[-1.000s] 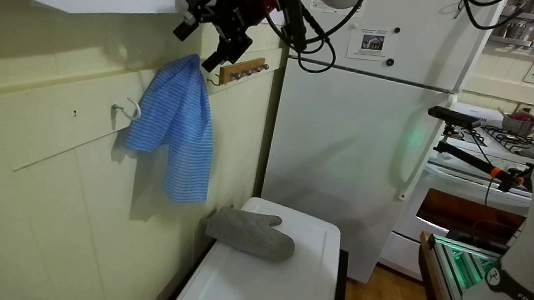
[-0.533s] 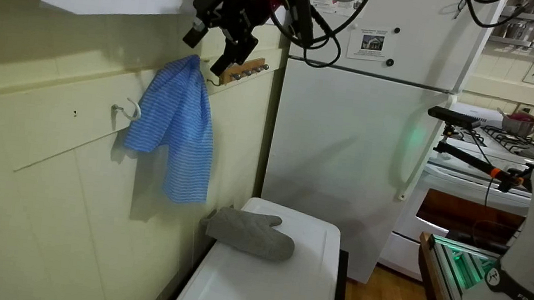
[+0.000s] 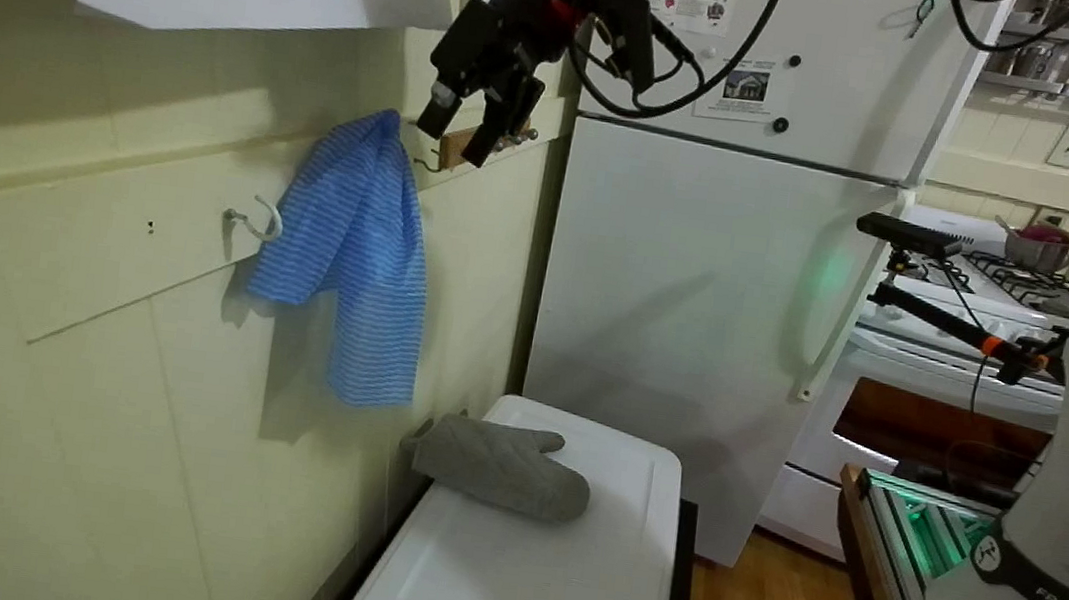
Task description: Hang the blue rag on the second hook
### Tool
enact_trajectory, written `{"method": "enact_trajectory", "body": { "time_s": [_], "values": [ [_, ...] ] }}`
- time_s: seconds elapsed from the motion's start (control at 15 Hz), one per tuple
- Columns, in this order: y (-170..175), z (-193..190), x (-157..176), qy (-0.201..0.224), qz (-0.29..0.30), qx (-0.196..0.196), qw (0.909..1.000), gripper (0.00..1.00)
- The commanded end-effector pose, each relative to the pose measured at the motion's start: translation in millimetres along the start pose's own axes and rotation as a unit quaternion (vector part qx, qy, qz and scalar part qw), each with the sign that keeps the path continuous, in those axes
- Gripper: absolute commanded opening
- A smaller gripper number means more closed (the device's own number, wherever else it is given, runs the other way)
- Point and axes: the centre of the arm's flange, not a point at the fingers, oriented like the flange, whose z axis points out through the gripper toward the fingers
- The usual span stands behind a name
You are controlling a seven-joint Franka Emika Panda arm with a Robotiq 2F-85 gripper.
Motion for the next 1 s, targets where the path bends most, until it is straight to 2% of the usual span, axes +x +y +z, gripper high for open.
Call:
{"method": "enact_trajectory", "body": {
  "time_s": [0.0,0.2,0.53,0.93],
  "values": [
    [6.7,-4.9,-37.1,-0.013,-0.036,-0.033,0.9987,1.00],
    [12.8,-9.2,-57.7,-0.020,-0.066,-0.041,0.9968,1.00],
    [20.8,-24.9,-84.4,-0.008,-0.122,-0.050,0.9912,1.00],
    [34.7,-42.2,-100.4,0.034,-0.130,-0.056,0.9894,1.00]
  ]
}}
